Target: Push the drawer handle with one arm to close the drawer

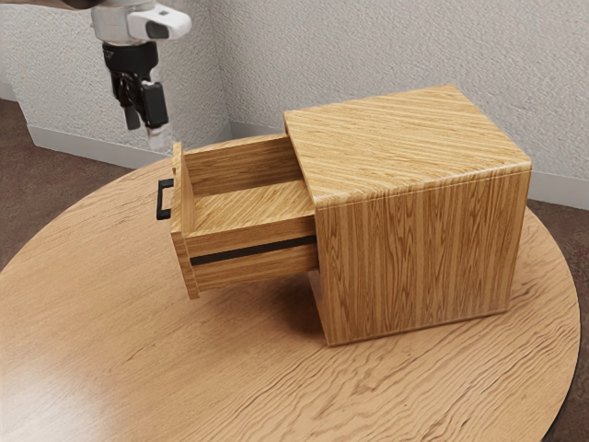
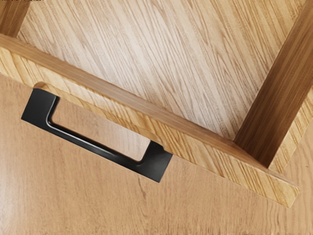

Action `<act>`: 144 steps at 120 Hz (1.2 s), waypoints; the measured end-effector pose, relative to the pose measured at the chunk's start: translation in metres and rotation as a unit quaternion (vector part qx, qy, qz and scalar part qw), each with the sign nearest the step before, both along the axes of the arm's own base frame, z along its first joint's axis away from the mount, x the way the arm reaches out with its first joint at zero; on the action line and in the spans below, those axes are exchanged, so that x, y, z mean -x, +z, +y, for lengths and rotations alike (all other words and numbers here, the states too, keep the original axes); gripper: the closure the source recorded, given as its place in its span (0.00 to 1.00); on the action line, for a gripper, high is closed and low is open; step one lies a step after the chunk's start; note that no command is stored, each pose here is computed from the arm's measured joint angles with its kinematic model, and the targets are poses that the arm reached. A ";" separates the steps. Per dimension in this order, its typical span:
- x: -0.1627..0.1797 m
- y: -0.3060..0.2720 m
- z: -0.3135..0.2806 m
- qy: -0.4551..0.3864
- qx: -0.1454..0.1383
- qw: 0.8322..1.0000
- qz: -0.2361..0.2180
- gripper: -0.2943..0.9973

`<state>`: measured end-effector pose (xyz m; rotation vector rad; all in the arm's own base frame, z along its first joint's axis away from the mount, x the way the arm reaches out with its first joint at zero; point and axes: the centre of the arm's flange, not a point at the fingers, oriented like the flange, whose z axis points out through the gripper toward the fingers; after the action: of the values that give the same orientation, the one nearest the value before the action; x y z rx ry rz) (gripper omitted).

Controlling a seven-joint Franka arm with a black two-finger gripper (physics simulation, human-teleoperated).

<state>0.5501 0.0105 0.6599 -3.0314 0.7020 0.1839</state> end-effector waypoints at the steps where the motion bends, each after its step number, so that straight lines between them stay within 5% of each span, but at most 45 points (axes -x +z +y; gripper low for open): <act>1: 0.000 0.000 0.000 -0.002 0.000 1.000 0.000 0.23; 36: 0.001 0.005 0.001 -0.048 0.007 0.999 0.000 0.23; 52: 0.060 0.095 -0.003 -0.076 0.002 0.995 -0.070 0.23; 72: 0.065 0.025 -0.004 -0.122 -0.002 0.992 0.017 0.23; 105: 0.063 -0.093 0.011 -0.168 0.041 0.980 0.096 0.23; 129: 0.045 -0.114 0.021 -0.202 0.036 0.976 0.077 0.58; 144: 0.032 -0.118 0.037 -0.214 0.015 0.975 0.051 0.71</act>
<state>0.5177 0.0474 0.5417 -2.8210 1.3501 0.3183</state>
